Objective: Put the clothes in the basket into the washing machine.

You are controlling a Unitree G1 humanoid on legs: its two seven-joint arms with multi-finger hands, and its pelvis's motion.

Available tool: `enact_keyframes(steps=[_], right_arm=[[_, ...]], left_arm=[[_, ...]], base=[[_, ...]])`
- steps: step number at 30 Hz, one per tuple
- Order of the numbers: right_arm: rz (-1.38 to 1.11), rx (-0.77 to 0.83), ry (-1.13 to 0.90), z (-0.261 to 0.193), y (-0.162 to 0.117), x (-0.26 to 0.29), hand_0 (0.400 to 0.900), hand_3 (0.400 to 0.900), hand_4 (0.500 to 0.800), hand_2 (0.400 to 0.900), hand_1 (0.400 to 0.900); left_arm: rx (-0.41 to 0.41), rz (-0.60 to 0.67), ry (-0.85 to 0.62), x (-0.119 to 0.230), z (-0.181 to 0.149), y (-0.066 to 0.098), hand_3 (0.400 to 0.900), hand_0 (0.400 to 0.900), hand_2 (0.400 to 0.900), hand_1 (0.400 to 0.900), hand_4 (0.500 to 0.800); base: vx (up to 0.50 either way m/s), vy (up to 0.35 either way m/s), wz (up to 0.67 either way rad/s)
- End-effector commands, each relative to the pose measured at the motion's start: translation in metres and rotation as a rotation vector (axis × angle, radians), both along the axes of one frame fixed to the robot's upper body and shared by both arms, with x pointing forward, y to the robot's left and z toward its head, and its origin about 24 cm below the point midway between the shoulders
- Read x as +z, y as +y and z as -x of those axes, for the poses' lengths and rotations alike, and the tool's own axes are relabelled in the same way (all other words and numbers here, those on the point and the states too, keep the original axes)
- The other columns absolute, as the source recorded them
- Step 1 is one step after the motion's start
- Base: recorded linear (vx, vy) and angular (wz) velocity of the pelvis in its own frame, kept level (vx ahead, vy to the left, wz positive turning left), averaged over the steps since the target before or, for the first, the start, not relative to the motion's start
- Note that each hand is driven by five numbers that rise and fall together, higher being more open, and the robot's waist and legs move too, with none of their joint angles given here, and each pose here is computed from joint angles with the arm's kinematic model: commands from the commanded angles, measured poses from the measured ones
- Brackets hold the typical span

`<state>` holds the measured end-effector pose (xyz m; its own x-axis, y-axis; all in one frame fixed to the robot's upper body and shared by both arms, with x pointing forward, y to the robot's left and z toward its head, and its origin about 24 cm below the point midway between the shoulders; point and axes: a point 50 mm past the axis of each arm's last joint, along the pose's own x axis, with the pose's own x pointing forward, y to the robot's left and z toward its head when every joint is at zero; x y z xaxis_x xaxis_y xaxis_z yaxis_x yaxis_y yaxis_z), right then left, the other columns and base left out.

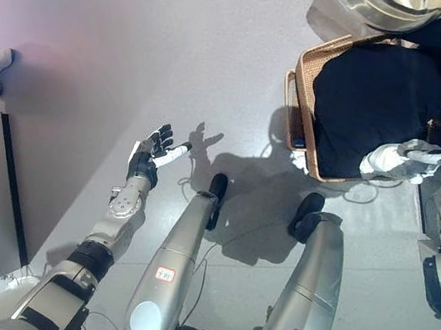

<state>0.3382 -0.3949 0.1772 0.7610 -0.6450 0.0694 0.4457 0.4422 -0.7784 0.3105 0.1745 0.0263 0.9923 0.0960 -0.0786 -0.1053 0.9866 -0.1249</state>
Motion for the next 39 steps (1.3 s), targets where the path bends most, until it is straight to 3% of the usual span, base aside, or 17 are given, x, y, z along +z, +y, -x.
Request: enact_keyframes(steps=[1, 14, 15, 16, 17, 39], right_arm=[[0.04, -0.089, 0.026, 0.022, -0.024, -0.005, 0.9, 0.9, 0.8, 0.9, 0.9], [0.048, -0.097, 0.087, 0.019, -0.023, -0.001, 0.9, 0.9, 0.8, 0.9, 0.9], [0.049, -0.094, 0.09, 0.019, -0.023, -0.002, 0.576, 0.576, 0.606, 0.576, 0.576], [0.05, -0.091, 0.087, 0.019, -0.022, -0.002, 0.576, 0.576, 0.606, 0.576, 0.576], [0.052, -0.09, 0.087, 0.019, -0.023, -0.002, 0.4, 0.4, 0.5, 0.4, 0.4], [-0.056, -0.08, -0.027, 0.013, -0.016, 0.0, 0.4, 0.4, 0.5, 0.4, 0.4]], left_arm=[[0.082, -0.006, -0.034, -0.002, 0.017, 0.024, 0.9, 0.9, 0.9, 0.9, 0.8], [0.093, -0.018, 0.002, -0.009, 0.023, 0.032, 0.9, 0.9, 0.9, 0.9, 0.8], [0.092, -0.015, -0.008, -0.007, 0.023, 0.031, 0.9, 0.9, 0.9, 0.9, 0.8], [0.091, -0.015, -0.009, -0.007, 0.023, 0.031, 0.9, 0.9, 0.9, 0.9, 0.8], [0.093, -0.016, -0.015, -0.006, 0.023, 0.032, 0.9, 0.9, 0.9, 0.9, 0.8], [0.156, -0.038, 0.044, -0.016, 0.016, 0.046, 0.9, 0.9, 0.9, 0.9, 0.8]], base=[[-0.032, 0.002, -0.05], [-0.017, 0.005, -0.04], [0.0, 0.0, 0.0], [0.0, 0.0, 0.0], [0.0, 0.0, 0.0], [0.028, -0.008, -0.02]])
